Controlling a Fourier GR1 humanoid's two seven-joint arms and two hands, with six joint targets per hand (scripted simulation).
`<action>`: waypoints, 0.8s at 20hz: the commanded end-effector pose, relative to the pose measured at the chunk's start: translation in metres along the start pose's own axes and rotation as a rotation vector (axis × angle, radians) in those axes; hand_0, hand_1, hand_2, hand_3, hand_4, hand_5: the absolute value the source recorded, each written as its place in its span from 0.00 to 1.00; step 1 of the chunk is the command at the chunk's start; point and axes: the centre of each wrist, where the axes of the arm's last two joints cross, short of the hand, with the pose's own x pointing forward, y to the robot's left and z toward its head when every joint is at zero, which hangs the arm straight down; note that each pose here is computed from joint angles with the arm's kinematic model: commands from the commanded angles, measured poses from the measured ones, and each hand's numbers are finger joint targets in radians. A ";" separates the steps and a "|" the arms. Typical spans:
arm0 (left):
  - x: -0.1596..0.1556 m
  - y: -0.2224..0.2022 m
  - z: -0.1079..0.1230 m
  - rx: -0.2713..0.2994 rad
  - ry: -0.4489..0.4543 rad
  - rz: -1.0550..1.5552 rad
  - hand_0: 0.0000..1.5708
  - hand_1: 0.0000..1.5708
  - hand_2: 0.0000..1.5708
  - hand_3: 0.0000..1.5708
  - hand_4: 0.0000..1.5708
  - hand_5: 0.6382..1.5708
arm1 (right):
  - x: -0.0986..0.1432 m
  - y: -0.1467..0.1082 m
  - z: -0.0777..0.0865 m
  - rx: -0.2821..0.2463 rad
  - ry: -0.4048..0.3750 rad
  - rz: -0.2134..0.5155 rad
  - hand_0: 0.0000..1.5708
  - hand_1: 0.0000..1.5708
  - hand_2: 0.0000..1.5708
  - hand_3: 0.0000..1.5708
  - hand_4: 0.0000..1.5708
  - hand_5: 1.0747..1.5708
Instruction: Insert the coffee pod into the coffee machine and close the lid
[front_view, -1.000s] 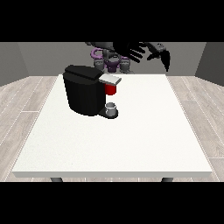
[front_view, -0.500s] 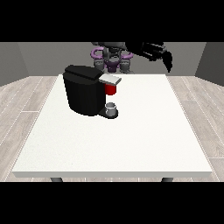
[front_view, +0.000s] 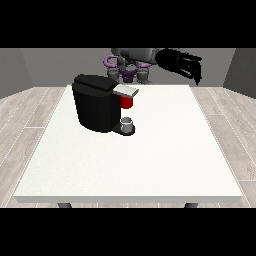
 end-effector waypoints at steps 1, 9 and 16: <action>0.001 -0.002 0.003 -0.035 0.001 0.017 0.00 0.00 0.00 0.00 0.20 1.00 | -0.001 0.002 -0.003 -0.012 0.028 -0.033 0.00 0.00 0.00 0.00 0.00 1.00; -0.004 -0.012 0.007 -0.057 0.019 0.024 0.00 0.00 0.00 0.00 0.22 1.00 | -0.017 0.018 0.003 0.020 -0.027 -0.069 0.00 0.00 0.00 0.00 0.00 1.00; -0.043 -0.010 0.034 0.050 0.140 0.035 0.00 0.00 0.00 0.00 0.17 1.00 | -0.059 0.074 0.043 0.186 -0.077 -0.190 0.00 0.00 0.00 0.00 0.12 1.00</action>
